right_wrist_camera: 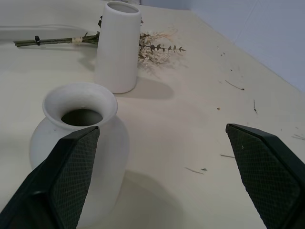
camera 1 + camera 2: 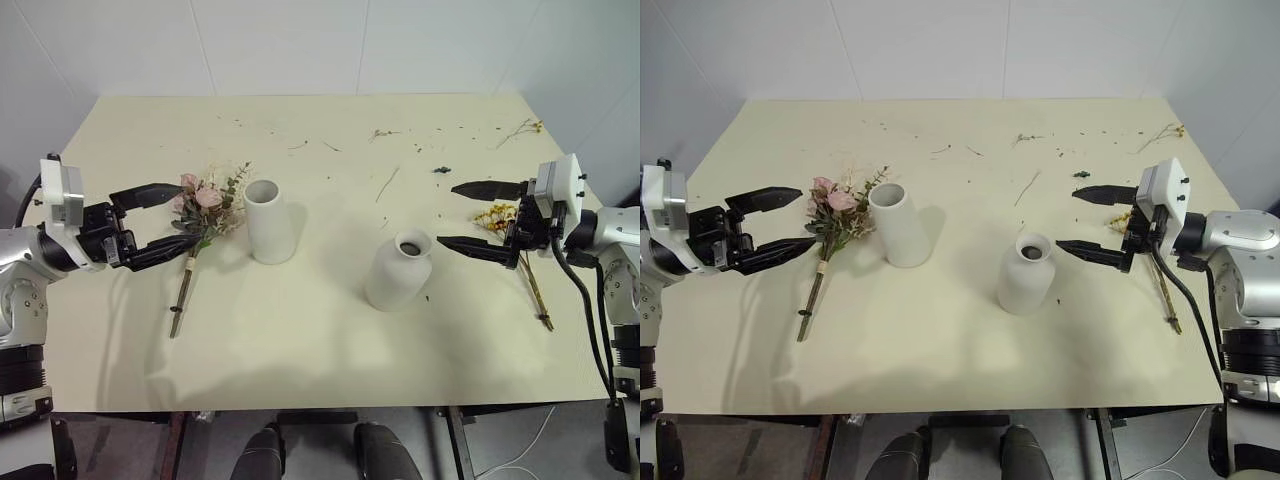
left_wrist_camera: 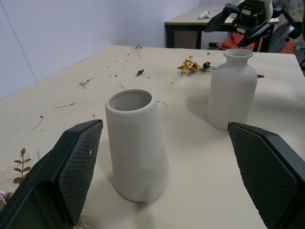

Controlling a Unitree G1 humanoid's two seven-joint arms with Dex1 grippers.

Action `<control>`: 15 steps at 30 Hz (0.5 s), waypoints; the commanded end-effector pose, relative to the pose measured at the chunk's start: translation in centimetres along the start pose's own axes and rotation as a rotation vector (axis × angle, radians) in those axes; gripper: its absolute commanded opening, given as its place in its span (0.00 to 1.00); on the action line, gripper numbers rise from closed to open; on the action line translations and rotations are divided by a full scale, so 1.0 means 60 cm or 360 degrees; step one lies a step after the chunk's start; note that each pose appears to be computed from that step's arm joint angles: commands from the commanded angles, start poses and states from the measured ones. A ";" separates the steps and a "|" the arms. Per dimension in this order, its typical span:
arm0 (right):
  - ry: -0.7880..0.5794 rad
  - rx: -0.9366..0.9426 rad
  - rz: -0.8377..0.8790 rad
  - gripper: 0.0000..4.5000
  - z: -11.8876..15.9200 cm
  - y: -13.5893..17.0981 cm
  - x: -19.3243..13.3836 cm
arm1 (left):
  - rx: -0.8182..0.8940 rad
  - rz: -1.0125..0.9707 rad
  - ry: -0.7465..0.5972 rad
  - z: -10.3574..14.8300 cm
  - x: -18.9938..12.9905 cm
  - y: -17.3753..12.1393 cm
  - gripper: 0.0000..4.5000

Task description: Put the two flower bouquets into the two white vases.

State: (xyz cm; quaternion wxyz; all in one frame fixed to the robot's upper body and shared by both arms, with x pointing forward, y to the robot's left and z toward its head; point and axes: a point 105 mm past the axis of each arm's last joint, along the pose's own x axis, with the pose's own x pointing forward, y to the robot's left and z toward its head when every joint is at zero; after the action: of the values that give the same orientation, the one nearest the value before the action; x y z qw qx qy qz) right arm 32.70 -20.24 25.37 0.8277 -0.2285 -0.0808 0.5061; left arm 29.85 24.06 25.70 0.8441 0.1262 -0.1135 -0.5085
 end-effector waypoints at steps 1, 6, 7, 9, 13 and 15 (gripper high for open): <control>-0.0031 -0.0082 -0.0068 0.99 0.018 -0.017 -0.012 | 0.0079 -0.0031 -0.0051 0.026 0.009 -0.003 1.00; 0.0114 -0.0003 -0.0301 0.99 -0.005 -0.061 -0.050 | 0.0081 -0.0047 -0.0081 0.027 0.020 -0.009 1.00; 0.0201 0.0044 -0.0362 0.99 -0.015 -0.073 -0.064 | 0.0071 -0.0061 -0.0086 0.027 0.023 -0.011 1.00; 0.0457 0.0176 -0.0525 0.99 -0.046 -0.101 -0.098 | 0.0063 -0.0084 -0.0095 0.027 0.028 -0.013 1.00; 0.0698 0.0419 -0.0703 0.99 -0.083 -0.127 -0.140 | 0.0151 -0.0066 -0.0162 0.040 0.039 -0.015 1.00; 0.0794 0.0599 -0.0825 0.99 -0.105 -0.140 -0.155 | 0.0171 -0.0080 -0.0187 0.047 0.045 -0.020 1.00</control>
State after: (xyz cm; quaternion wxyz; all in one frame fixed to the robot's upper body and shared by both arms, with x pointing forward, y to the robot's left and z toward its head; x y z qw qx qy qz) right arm 37.31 -32.04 24.69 0.9411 -0.1812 0.1361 0.2511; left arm 29.94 21.28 26.47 0.8261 0.1234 -0.1524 -0.5284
